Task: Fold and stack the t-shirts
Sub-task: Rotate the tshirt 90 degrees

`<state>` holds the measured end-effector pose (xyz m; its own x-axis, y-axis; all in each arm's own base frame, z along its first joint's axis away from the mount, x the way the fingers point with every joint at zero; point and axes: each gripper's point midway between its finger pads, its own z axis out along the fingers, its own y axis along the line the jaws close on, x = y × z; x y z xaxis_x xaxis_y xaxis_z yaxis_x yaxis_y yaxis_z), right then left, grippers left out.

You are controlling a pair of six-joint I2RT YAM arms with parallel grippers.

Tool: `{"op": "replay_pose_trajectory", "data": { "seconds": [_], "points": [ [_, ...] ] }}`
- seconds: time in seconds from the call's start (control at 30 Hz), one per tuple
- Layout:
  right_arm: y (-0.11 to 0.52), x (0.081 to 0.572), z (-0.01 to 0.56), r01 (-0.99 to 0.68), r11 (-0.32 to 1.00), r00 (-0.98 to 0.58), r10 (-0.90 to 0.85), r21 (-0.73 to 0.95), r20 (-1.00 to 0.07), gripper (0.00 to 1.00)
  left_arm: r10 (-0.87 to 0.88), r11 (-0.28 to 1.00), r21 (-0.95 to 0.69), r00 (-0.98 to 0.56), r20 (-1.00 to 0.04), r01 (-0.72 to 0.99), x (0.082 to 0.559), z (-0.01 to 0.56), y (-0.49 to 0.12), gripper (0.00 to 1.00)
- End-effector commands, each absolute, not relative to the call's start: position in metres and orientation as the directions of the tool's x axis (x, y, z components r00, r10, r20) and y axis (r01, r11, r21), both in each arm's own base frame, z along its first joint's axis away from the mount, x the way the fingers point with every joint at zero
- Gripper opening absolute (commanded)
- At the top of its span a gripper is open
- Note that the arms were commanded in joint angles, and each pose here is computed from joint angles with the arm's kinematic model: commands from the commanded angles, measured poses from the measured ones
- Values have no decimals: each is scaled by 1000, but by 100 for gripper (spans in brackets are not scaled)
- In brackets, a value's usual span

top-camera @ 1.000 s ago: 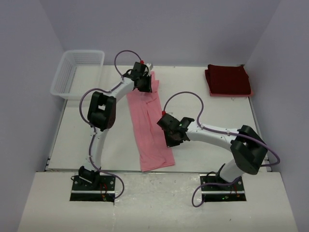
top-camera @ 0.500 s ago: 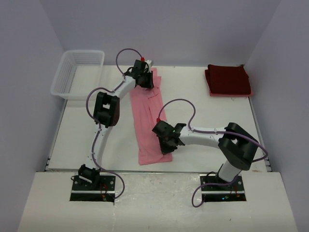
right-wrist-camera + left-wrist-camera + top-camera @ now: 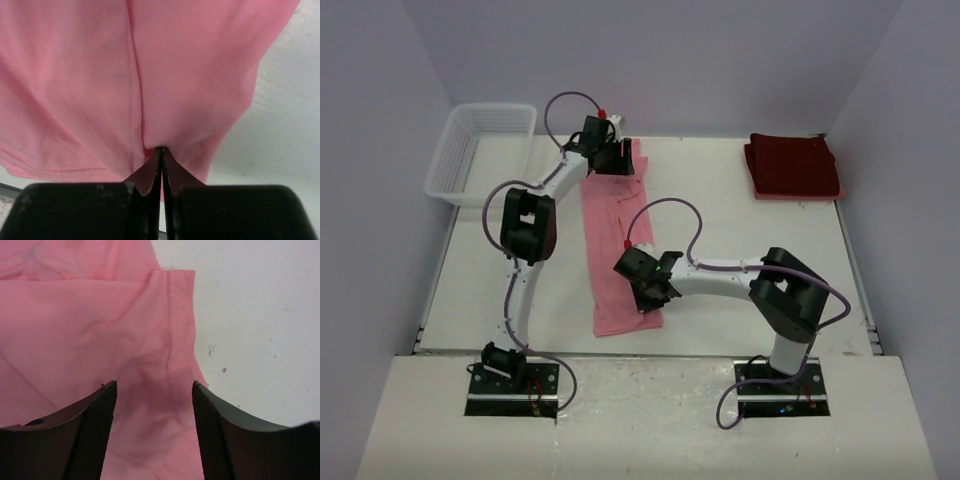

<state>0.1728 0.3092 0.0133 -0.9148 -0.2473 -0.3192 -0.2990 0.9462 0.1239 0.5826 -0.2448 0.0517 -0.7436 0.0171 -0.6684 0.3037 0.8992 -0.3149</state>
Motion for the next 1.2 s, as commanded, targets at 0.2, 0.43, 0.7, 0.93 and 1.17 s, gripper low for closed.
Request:
{"op": "replay_pose_trajectory", "data": {
  "seconds": [0.2,0.43,0.7,0.93,1.17],
  "points": [
    [309,212,76,-303,953,-834,-252,26,-490,3,-196,940,-291,-416,-888,179,517,311,-202,64],
    [271,209,148,-253,966,-790,-178,48,-586,49,-300,925,-381,-617,-728,-1,368,220,-189,59],
    [271,167,103,-302,892,-848,-90,336,-522,53,-350,861,-508,-758,-550,-30,244,145,-166,58],
    [281,133,66,-274,801,-908,-33,533,-418,46,-326,824,-567,-830,-452,-15,199,114,-168,59],
    [279,127,40,-203,809,-932,14,552,-363,45,-312,827,-561,-853,-418,-27,179,89,-161,59]
  ]
}}
